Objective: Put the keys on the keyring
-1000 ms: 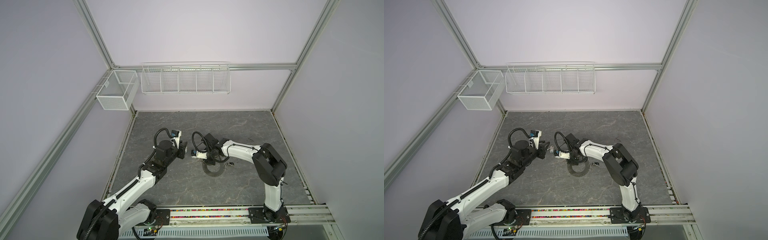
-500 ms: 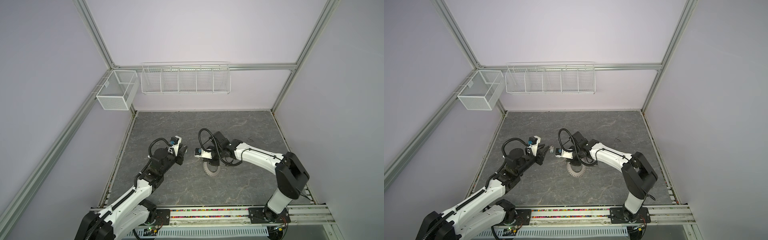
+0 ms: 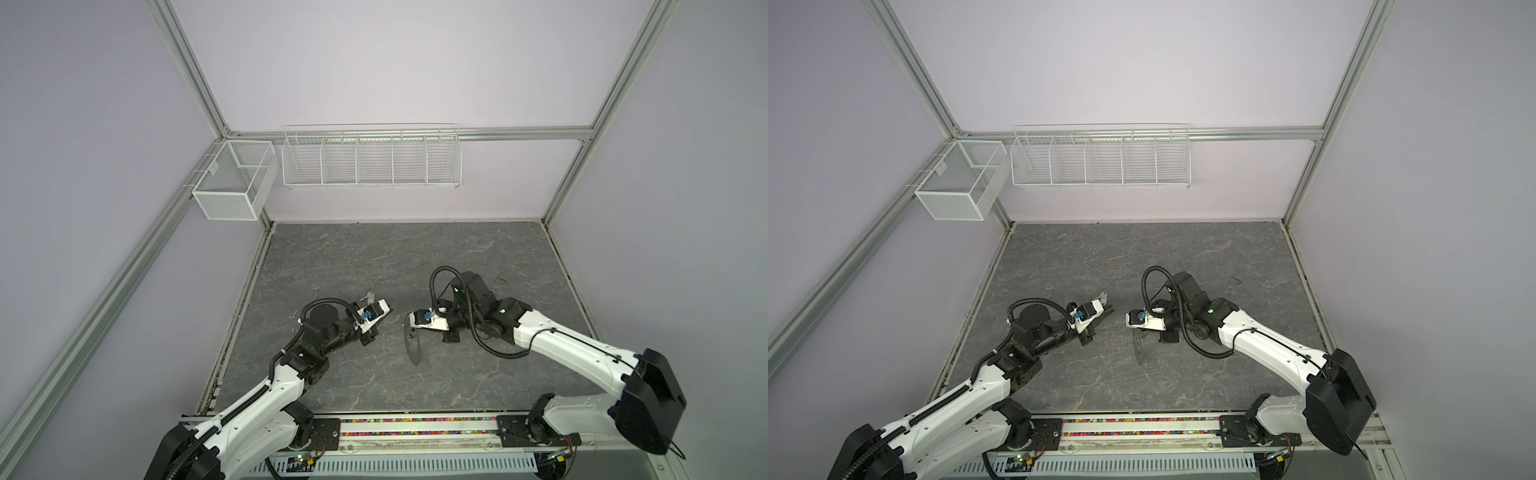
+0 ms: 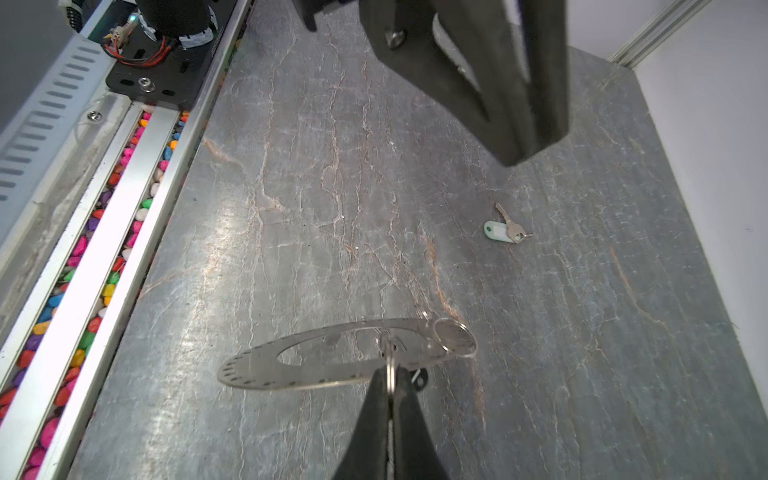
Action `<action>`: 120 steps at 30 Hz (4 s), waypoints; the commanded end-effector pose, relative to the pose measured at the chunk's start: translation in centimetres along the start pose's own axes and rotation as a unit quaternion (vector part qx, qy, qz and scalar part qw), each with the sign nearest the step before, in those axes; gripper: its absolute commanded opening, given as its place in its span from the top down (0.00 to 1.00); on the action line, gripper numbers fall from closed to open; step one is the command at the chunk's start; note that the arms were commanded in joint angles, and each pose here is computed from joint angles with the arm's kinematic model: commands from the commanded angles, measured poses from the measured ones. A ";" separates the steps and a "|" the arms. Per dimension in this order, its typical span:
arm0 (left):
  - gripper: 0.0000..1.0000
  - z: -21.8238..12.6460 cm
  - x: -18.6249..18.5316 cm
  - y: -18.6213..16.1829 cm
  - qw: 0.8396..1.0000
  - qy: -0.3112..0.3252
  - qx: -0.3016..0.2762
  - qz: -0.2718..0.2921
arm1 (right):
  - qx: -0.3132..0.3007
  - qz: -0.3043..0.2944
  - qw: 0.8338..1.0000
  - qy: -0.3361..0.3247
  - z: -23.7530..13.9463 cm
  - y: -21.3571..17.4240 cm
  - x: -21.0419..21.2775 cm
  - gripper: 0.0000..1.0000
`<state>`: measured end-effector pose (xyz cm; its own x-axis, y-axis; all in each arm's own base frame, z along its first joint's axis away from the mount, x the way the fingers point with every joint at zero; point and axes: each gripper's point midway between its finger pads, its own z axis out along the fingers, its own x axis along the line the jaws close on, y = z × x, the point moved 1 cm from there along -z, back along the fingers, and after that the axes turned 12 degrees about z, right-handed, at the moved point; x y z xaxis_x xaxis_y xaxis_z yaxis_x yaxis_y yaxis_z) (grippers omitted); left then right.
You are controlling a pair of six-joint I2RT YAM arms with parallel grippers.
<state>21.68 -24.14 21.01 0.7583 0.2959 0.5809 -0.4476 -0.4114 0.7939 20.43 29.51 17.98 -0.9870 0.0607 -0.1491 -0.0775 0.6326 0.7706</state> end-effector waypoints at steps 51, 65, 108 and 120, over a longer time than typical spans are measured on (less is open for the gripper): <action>0.81 5.1 -4.2 3.9 0.987 -0.152 -0.034 0.050 | -0.016 0.011 1.000 -0.007 -1.6 1.8 -0.8 0.93; 0.81 4.6 -4.0 4.1 0.990 -0.120 -0.054 0.056 | -0.041 0.053 0.998 0.011 -2.1 2.1 -0.8 0.93; 1.00 3.7 -0.2 8.6 0.985 -0.049 -0.162 -0.036 | -0.104 0.132 0.986 0.003 -6.1 2.2 -1.3 0.70; 1.00 3.6 1.0 10.2 0.977 -0.043 -0.203 -0.055 | -0.155 0.159 0.975 0.010 -6.6 4.5 -2.4 0.71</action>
<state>19.86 -31.12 27.43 0.8428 0.2359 0.4838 -0.4838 -0.0619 0.8730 21.30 26.68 25.25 -0.9724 0.2101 0.1011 0.1745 0.3683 0.9132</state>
